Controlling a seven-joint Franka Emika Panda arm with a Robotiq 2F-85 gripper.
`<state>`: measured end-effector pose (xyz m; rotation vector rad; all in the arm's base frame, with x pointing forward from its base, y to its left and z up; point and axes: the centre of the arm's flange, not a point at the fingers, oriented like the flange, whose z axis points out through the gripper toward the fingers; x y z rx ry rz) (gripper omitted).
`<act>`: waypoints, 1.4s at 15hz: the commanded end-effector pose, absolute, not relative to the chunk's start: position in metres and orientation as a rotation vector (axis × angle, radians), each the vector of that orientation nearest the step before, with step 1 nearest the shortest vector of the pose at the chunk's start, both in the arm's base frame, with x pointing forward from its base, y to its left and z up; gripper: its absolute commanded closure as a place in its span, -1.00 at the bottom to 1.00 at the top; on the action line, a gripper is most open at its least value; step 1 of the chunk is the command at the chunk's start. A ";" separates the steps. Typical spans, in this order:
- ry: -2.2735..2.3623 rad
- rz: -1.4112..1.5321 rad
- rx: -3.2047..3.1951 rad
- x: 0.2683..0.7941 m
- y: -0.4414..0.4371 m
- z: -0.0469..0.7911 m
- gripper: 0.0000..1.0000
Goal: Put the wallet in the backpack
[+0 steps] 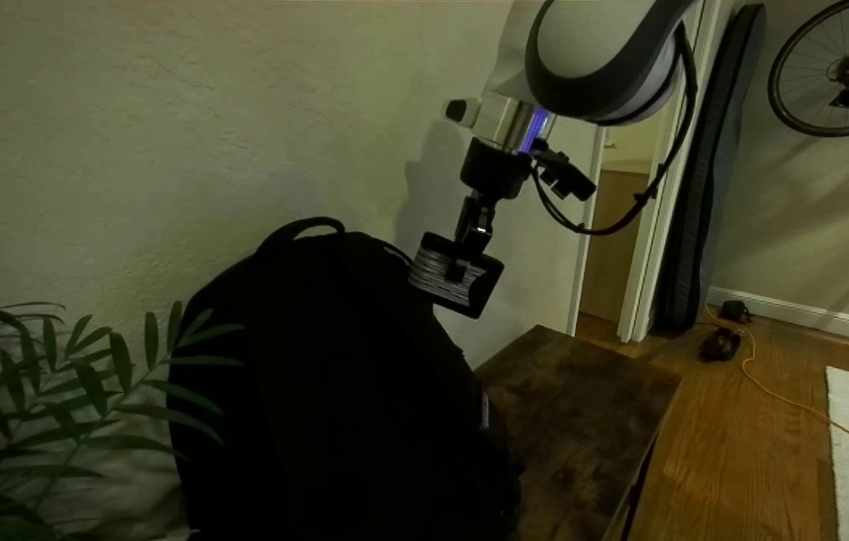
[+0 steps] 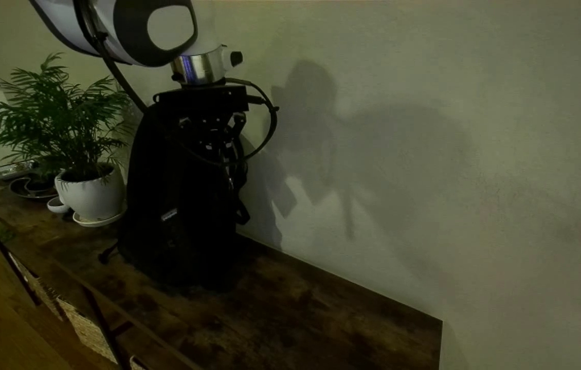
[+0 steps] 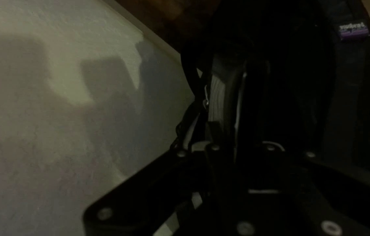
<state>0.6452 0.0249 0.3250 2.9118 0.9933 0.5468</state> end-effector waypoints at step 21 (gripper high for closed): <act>1.615 1.211 2.642 0.660 0.036 0.296 0.91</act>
